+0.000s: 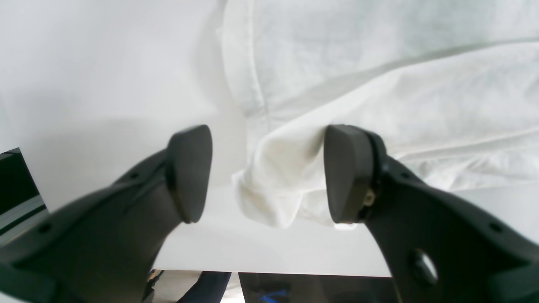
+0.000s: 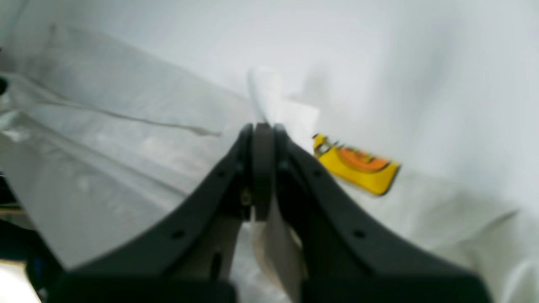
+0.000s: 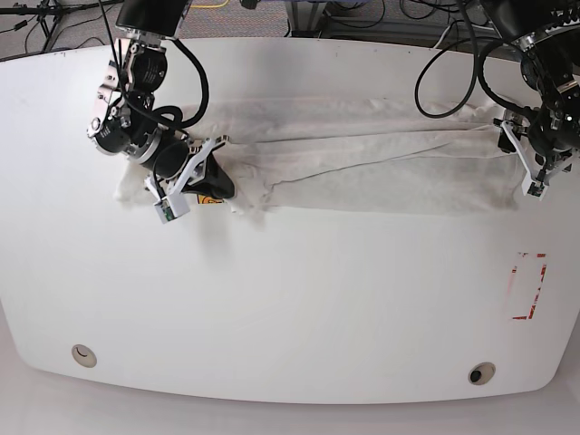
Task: Fold the T-shirt properly
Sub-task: 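Grasp the hanging sleeve with the right gripper and fold it onto the shirt body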
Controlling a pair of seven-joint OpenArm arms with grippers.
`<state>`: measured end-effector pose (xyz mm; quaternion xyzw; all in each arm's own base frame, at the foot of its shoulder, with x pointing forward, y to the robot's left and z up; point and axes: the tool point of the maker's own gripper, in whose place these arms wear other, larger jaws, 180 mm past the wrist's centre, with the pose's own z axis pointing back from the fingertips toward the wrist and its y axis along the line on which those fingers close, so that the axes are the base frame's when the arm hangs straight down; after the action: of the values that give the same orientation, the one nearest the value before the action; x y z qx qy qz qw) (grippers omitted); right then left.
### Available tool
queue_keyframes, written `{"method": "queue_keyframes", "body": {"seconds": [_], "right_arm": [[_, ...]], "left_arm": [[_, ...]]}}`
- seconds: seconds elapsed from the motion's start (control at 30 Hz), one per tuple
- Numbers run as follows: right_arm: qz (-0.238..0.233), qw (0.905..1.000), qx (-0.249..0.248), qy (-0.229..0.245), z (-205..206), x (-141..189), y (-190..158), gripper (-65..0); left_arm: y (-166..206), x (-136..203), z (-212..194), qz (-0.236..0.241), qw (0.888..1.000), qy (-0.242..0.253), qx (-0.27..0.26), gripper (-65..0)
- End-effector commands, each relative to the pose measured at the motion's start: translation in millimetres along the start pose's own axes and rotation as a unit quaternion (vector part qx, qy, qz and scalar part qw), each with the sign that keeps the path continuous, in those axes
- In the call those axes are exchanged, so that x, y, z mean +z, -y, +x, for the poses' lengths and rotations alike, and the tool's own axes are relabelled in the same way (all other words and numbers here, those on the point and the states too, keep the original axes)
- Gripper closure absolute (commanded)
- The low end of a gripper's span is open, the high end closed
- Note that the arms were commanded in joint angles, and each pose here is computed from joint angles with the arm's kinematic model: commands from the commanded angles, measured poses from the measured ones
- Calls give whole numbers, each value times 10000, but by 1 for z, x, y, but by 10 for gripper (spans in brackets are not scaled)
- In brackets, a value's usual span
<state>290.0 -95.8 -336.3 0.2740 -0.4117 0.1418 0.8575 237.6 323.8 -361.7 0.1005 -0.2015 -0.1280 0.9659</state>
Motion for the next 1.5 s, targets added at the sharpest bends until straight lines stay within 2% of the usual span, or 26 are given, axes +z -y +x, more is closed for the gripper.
{"method": "queue_keyframes", "body": {"seconds": [0.0,0.17,0.27,0.33,0.37,0.53,0.6,0.67,0.77,0.93,1.07,1.23,1.37,1.47], "right_arm": [[188,9997,-45,150,3,4,-10,0],[358,9991,-196,-60,-18,4,-21,-2],[584,9978,-96,-282,-29,-2,-36,-30],[729,9966,-4,-382,-32,-4,-44,-84],[870,9950,51,-493,-38,-7,-53,-155],[1200,9902,179,-692,-52,-8,-81,-404],[1225,9900,267,-652,-49,-5,-86,-482],[1215,9901,347,-612,-47,1,-89,-515],[1156,9900,561,-589,-42,9,-88,-514],[930,9917,716,-529,-34,18,-73,-465],[428,9970,509,-390,-29,27,-42,-406],[-75,9989,287,-358,-24,25,-3,-369],[-174,9985,109,-507,-32,16,12,-365],[-100,9984,69,-550,-35,13,9,-365]], "left_arm": [[-3,4,11,68,9998,145,-137,-383],[2,2,12,12,9997,136,-214,-383],[6,1,12,-34,9997,144,-185,-383],[8,0,12,-53,9997,148,-173,-383],[9,0,12,-60,9997,150,-170,-383],[9,0,12,-69,9997,144,-167,-383],[9,0,12,-69,9997,144,-167,-383],[9,0,12,-69,9997,144,-167,-383],[10,0,11,-71,9997,137,-168,-383],[9,0,11,-59,9998,143,-157,-383],[8,0,11,-55,9998,143,-151,-383],[8,0,10,-53,9998,136,-145,-383],[8,0,10,-53,9998,136,-145,-383],[8,0,10,-53,9998,136,-145,-383]]}}
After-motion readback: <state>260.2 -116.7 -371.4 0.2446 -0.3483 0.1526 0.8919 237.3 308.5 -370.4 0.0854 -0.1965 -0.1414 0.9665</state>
